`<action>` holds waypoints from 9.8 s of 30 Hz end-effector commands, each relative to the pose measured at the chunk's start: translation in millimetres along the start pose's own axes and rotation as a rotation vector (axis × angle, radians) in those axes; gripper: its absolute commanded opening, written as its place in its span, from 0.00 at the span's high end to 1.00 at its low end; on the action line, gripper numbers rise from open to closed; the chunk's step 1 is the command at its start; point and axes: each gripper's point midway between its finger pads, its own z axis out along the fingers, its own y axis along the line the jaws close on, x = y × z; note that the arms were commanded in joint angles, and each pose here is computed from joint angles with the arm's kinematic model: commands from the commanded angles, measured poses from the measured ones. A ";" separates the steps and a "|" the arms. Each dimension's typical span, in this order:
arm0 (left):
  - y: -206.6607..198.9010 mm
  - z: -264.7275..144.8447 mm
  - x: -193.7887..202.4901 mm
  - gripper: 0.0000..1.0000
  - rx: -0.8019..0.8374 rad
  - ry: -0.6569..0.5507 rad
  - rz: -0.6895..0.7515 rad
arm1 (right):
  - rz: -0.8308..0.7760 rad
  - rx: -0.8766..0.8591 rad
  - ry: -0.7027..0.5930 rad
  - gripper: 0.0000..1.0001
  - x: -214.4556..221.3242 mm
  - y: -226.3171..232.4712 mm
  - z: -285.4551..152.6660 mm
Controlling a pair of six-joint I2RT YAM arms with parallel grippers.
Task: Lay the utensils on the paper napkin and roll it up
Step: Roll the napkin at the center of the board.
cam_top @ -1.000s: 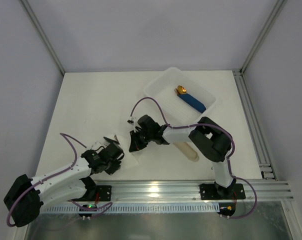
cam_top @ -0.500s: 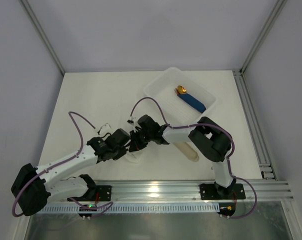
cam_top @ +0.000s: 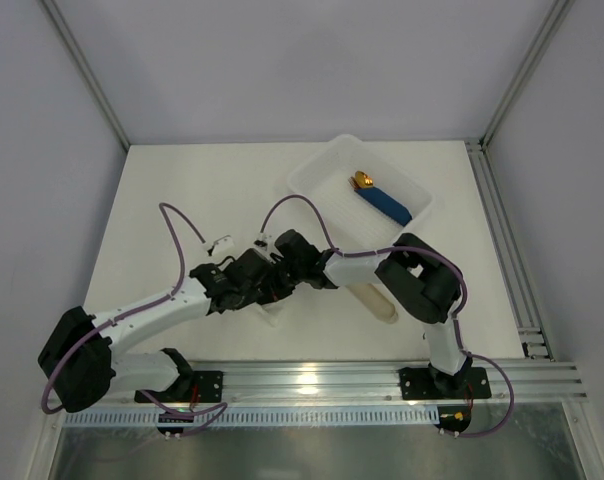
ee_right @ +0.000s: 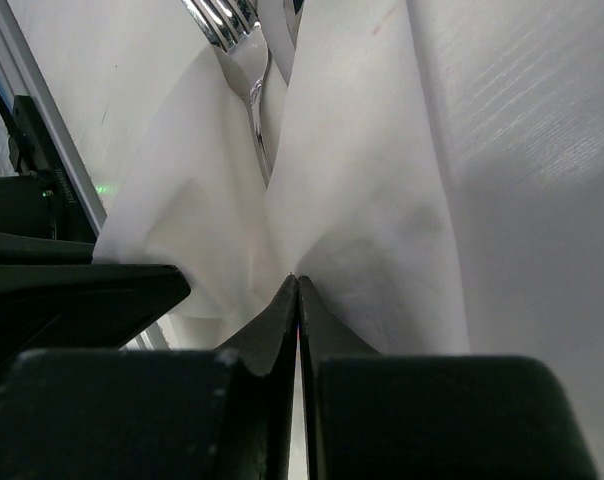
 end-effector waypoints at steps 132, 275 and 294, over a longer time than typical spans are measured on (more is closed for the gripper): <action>-55.9 -2.3 -26.6 1.00 0.157 -0.082 -0.047 | 0.039 -0.166 -0.058 0.96 -22.1 24.6 -57.9; -111.7 79.8 -28.4 1.00 0.137 -0.085 0.078 | 0.165 -0.283 -0.093 0.96 -8.8 -11.4 -74.7; -119.6 80.9 -34.0 1.00 0.144 -0.102 0.103 | 0.278 -0.178 -0.064 0.97 4.0 -62.6 -46.7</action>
